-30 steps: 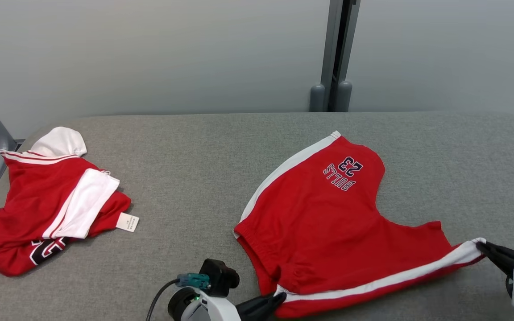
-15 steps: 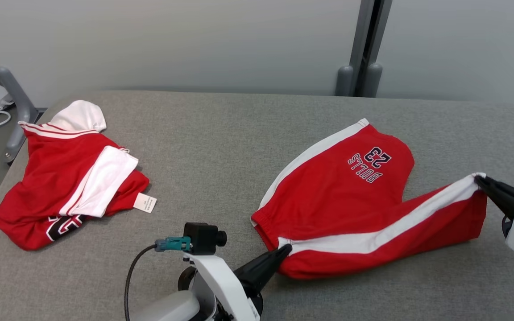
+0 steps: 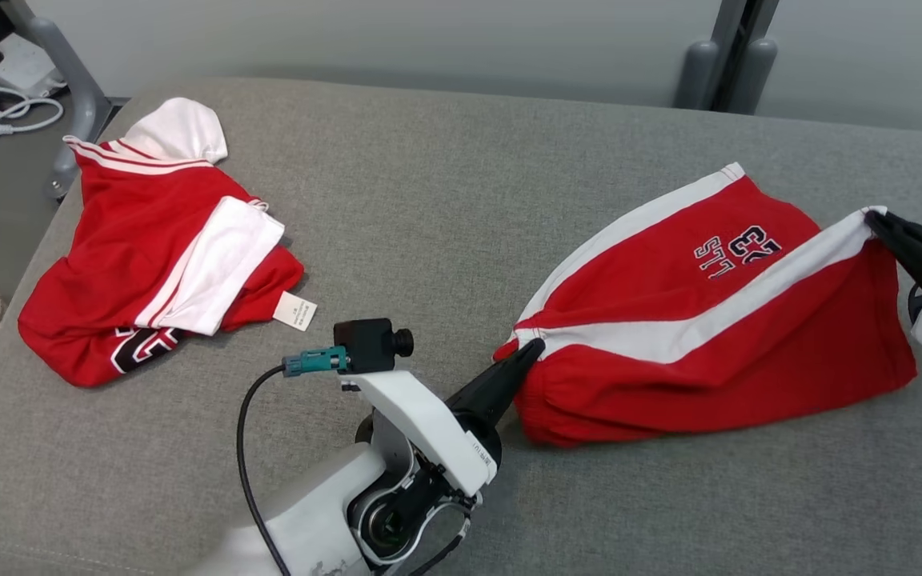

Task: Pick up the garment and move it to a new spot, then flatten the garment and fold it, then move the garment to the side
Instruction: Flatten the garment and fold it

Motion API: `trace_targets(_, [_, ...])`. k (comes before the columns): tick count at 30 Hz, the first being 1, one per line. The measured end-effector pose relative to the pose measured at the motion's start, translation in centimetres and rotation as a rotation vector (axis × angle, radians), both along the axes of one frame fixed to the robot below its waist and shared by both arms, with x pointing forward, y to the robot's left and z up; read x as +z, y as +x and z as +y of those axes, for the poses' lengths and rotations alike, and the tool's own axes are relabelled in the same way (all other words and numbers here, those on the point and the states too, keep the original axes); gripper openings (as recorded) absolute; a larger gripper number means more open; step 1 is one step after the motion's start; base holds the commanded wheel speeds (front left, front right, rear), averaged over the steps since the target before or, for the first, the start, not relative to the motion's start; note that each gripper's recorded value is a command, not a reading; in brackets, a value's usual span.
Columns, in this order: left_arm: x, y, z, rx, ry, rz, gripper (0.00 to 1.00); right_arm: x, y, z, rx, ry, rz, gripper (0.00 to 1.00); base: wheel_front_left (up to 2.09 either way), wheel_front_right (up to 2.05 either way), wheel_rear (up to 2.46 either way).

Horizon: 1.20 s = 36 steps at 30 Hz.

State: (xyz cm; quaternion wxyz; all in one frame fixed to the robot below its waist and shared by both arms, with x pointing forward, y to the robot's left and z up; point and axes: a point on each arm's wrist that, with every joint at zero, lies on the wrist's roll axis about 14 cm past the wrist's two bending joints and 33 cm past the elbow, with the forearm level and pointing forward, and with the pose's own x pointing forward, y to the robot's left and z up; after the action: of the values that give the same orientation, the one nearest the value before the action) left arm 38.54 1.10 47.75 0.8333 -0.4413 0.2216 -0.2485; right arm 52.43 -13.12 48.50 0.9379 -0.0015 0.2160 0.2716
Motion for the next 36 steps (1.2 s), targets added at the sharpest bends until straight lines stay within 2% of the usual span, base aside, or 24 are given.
trace_targets(12, [-3.6,2.4,2.1,0.113,0.021,0.118,0.0,-1.9,4.7,1.1,-0.006,-0.054,-0.003,0.0,0.0,0.0,0.0])
trace_targets(26, [-4.8,3.7,2.8,0.159,0.013,0.147,0.0,-3.2,9.0,4.7,0.068,-0.105,-0.057,0.0,0.0,0.0,0.0])
trace_targets(36, [-5.2,4.1,3.6,0.197,0.008,0.152,0.0,-4.6,10.5,5.9,0.086,-0.13,-0.055,0.0,0.0,0.0,0.0])
